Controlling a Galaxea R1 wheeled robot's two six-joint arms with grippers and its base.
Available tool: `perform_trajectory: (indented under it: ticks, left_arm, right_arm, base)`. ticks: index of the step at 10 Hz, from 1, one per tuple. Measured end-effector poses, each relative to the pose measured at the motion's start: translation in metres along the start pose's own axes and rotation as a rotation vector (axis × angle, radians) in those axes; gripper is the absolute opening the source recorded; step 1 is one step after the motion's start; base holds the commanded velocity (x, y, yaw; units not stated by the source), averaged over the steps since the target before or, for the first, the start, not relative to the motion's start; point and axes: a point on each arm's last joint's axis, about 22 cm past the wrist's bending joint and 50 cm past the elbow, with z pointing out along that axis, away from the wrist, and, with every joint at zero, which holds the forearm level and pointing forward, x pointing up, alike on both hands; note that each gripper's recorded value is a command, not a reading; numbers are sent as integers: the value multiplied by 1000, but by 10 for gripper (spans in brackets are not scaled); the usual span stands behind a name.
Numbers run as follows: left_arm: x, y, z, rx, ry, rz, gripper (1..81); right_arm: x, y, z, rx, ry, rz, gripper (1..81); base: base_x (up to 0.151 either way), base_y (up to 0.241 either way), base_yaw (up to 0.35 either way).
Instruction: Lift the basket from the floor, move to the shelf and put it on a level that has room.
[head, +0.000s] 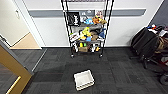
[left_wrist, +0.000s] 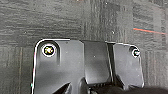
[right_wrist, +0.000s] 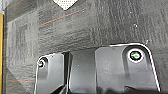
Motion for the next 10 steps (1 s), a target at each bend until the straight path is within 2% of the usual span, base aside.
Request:
perform_trajectory:
  ticks: [1, 4, 10]
  left_arm:
    - [9, 1, 0, 0, 16, 4, 811]
    - [-8, -1, 0, 1, -8, -4, 811]
    - [0, -1, 0, 2, 4, -1, 811]
  right_arm:
    - [13, -1, 0, 1, 21, -6, 811]
    - [-2, 1, -1, -2, -1, 1, 811]
    - [9, 2, 0, -4, 12, -4, 811]
  base:
    - [110, 0, 0]
    - [111, 0, 0]
    - [112, 0, 0]
